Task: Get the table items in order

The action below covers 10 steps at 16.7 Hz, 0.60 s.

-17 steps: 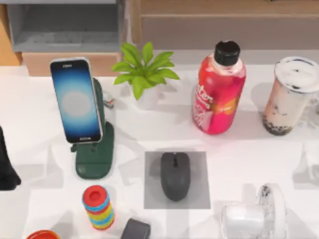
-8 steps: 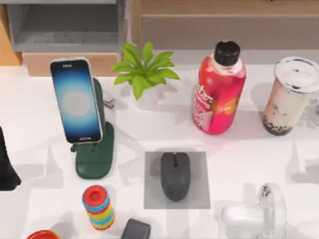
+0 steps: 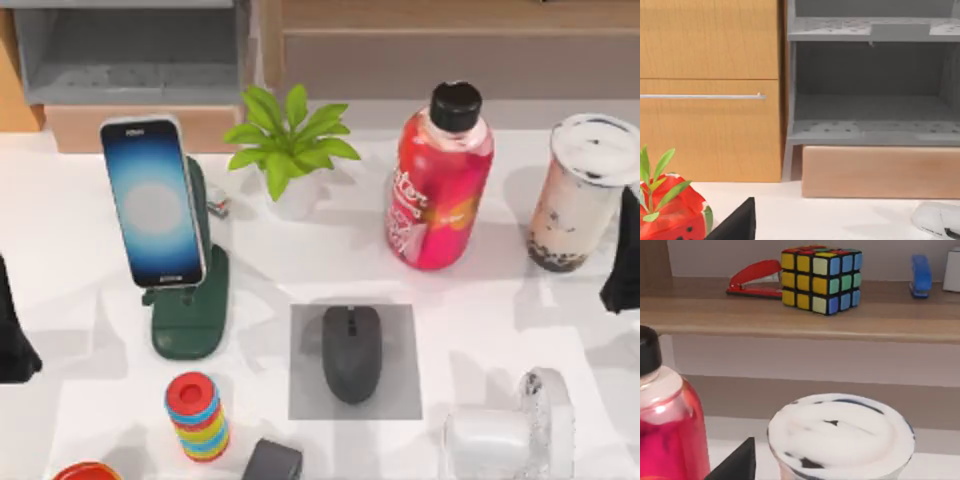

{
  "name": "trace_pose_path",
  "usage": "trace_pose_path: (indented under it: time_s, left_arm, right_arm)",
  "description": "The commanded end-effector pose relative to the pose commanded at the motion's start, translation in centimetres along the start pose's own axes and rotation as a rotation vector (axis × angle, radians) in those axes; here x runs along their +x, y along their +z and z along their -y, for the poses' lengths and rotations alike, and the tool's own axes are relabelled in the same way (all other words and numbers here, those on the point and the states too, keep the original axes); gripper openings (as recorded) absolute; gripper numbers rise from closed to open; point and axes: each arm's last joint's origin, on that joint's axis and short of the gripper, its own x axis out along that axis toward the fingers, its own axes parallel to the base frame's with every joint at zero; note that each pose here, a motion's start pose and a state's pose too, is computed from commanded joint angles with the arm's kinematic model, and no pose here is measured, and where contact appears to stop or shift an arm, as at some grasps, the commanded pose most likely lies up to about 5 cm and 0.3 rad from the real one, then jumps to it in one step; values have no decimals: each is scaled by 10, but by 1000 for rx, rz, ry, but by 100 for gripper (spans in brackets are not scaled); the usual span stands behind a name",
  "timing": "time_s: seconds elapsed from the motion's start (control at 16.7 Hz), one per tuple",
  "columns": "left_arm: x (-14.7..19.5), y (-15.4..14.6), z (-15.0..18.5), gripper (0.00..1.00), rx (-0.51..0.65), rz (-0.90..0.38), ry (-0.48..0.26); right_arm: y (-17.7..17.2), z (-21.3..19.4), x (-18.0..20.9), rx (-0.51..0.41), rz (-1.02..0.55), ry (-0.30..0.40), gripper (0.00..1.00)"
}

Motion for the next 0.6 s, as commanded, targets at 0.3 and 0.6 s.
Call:
trace_pose_path:
  time_s: [0.3, 0.6]
  left_arm:
    - [0, 0, 0, 100, 0, 0, 0]
    - [0, 0, 0, 100, 0, 0, 0]
  right_arm:
    - [-42, -21, 36, -39, -113, -43, 100]
    - [-82, -26, 66, -42, -143, -93, 100]
